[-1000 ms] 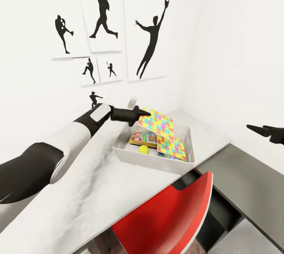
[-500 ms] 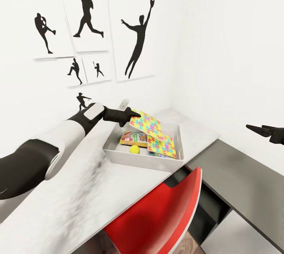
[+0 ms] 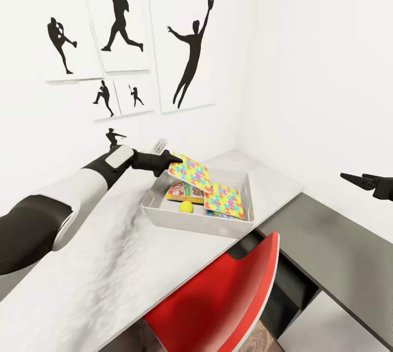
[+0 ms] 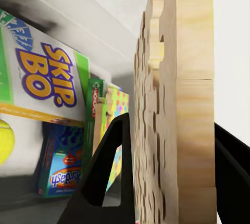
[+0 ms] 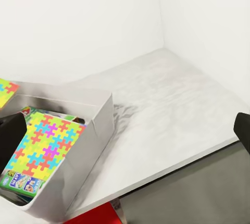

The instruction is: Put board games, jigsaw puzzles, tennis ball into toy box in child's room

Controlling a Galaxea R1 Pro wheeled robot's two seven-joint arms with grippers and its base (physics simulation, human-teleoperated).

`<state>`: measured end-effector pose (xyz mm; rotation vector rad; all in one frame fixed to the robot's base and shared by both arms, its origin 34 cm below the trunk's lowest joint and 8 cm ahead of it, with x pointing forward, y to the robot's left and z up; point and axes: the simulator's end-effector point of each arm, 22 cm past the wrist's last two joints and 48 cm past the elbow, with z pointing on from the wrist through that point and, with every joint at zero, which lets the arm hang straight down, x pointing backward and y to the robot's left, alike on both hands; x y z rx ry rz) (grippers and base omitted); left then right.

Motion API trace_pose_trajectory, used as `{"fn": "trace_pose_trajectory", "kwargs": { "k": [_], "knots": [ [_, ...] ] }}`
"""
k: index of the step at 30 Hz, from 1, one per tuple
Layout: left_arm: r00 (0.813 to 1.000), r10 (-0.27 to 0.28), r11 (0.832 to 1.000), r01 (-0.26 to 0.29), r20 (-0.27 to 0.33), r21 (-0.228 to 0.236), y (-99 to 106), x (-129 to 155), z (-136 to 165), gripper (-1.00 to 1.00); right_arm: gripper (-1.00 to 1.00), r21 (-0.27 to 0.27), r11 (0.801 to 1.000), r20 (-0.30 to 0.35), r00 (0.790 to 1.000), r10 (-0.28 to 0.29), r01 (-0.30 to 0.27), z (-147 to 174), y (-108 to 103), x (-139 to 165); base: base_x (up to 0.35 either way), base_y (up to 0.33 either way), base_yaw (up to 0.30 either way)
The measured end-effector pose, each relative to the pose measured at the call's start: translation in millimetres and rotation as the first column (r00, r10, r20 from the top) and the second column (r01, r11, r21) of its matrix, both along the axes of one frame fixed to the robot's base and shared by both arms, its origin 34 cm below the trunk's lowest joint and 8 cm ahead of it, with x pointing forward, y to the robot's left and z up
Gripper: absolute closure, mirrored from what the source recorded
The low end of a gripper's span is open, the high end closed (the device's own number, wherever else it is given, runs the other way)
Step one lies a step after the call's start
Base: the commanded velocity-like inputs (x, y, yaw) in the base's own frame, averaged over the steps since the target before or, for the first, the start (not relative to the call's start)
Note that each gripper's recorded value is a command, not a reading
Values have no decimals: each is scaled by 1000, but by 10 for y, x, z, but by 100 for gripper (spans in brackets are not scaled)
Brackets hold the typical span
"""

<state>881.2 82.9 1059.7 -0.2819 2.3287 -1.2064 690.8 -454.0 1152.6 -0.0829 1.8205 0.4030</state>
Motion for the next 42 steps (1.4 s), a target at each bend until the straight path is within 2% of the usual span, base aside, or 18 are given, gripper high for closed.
{"fn": "trace_pose_trajectory", "kwargs": {
  "k": [6, 15, 20, 21, 27, 31, 33, 36, 37, 38, 40, 42],
  "knots": [
    [1000, 23, 1000, -23, 2, 6, 61, 46, -105, 100, -100, 0, 1000, -6, 1000, 0, 0, -33, 2, 24, 0, 0, 0],
    [1000, 29, 1000, -29, -10, 6, 67, 73, -227, 100, -100, 8, 1000, -28, 1000, -4, 4, -111, -11, 51, 0, 0, 0],
    [999, 29, 1000, -29, -17, 5, 66, 84, -284, 100, -100, -11, 1000, -49, 999, -16, 16, -149, -97, 34, 0, 0, 0],
    [999, 29, 1000, -29, -18, 6, 66, 85, -293, -100, -100, -12, 1000, -51, 999, -17, 16, -154, -101, 34, 0, 0, 0],
    [999, 31, 999, -30, -25, 17, 95, 89, -315, -100, -100, -16, 1000, -56, 998, -19, 18, -169, -118, 29, 0, 0, 0],
    [998, 50, 997, -46, -47, 64, 172, 91, -395, -100, -100, -16, 1000, -56, 998, -19, 18, -169, -119, 28, 0, 0, 0],
    [997, 53, 996, -50, -50, 73, 187, 97, -393, -100, -100, -16, 1000, -57, 998, -19, 18, -169, -120, 28, 0, 0, 0],
    [998, 31, 997, -27, -57, 75, 157, 78, -310, -100, -100, -16, 1000, -56, 998, -19, 18, -169, -119, 27, 0, 0, 0],
    [996, -17, 995, 25, -89, 91, 91, -1, -206, -100, -100, -15, 1000, -56, 998, -19, 18, -166, -118, 26, 0, 0, 0],
    [995, -29, 993, 40, -99, 110, 85, -16, -163, -100, -100, -15, 1000, -56, 998, -18, 18, -169, -118, 26, 0, 0, 0],
    [993, -37, 986, 55, -116, 160, 102, -28, -102, -100, -100, -15, 1000, -56, 998, -18, 17, -168, -117, 27, 0, 0, 0],
    [990, -32, 980, 58, -137, 189, 149, -51, -154, -100, -100, -15, 1000, -56, 998, -18, 17, -169, -117, 28, 0, 0, 0]
  ]
}}
